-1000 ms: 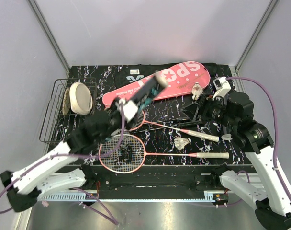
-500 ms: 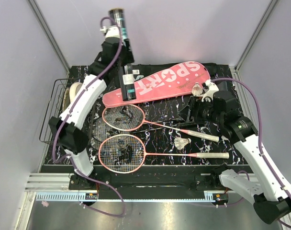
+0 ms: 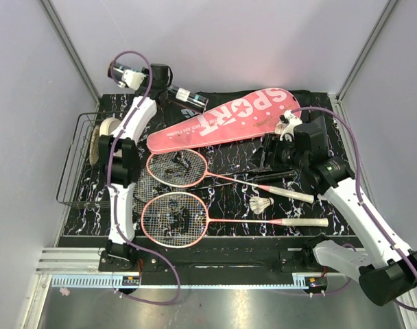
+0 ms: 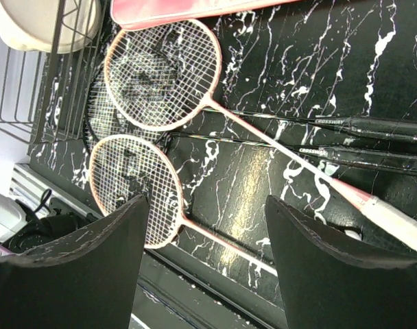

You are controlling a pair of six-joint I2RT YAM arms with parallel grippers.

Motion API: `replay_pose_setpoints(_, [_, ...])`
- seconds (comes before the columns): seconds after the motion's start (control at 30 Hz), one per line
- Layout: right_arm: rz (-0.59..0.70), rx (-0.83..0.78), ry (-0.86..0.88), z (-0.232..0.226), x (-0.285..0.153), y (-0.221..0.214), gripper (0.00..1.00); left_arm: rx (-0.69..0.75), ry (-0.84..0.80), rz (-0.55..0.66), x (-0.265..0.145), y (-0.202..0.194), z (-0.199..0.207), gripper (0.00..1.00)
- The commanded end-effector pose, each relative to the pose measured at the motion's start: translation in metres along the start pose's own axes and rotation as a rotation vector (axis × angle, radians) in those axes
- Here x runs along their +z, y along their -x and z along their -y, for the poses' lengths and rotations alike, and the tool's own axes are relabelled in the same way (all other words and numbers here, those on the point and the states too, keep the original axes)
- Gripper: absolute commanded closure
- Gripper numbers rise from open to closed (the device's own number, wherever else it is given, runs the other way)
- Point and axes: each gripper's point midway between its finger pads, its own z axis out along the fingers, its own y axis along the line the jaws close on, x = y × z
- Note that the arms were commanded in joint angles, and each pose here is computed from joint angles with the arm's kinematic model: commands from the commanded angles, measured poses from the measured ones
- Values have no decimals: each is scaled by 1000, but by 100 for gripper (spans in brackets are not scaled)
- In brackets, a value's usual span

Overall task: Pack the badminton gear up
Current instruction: Place the shuttle tube at the center of the board.

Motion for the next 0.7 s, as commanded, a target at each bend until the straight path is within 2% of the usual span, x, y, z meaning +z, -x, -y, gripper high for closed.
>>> replay_pose_setpoints(0.0, [31, 14, -29, 3, 10, 15, 25, -363, -63, 207, 32, 54, 29, 100])
replay_pose_setpoints(0.03, [34, 15, -65, 10, 11, 16, 25, -368, -46, 208, 49, 45, 19, 100])
replay_pose_setpoints(0.1, [38, 35, -181, 36, 15, 18, 23, -397, -97, 240, 64, 59, 29, 100])
replay_pose_setpoints(0.13, [38, 42, -217, 46, 18, 18, 23, -380, -96, 239, 81, 52, 21, 100])
replay_pose_setpoints(0.17, [36, 58, -259, 58, 20, 18, 23, -382, -132, 256, 89, 65, 27, 100])
replay_pose_setpoints(0.23, [7, 108, -335, 89, 30, 14, 22, -385, -132, 221, 114, 55, 14, 93])
replay_pose_setpoints(0.27, [1, 122, -360, 98, 34, 14, 21, -412, -157, 230, 124, 68, 13, 89])
replay_pose_setpoints(0.3, [-3, 157, -421, 114, 41, 14, 20, -417, -157, 223, 132, 68, 9, 79])
replay_pose_setpoints(0.37, [44, 253, -523, 151, 37, 29, 15, -412, -167, 224, 148, 72, -1, 74])
replay_pose_setpoints(0.4, [55, 288, -612, 176, 40, 32, 15, -402, -167, 223, 155, 70, -8, 68])
replay_pose_setpoints(0.47, [101, 287, -731, 204, 35, 51, 9, -388, -173, 233, 159, 73, -9, 59])
replay_pose_setpoints(0.5, [95, 275, -843, 231, 35, 51, 6, -386, -176, 237, 161, 74, -10, 50])
replay_pose_setpoints(0.57, [143, 286, -930, 261, 26, 74, 4, -376, -188, 222, 167, 69, -12, 33])
replay_pose_setpoints(0.6, [106, 245, -959, 278, 34, 76, 4, -374, -186, 216, 168, 67, -14, 26])
replay_pose_setpoints(0.63, [104, 230, -980, 288, 35, 85, 3, -372, -189, 205, 169, 64, -14, 10])
replay_pose_setpoints(0.67, [158, 233, -1004, 305, 21, 115, 2, -370, -193, 197, 168, 63, -13, 5])
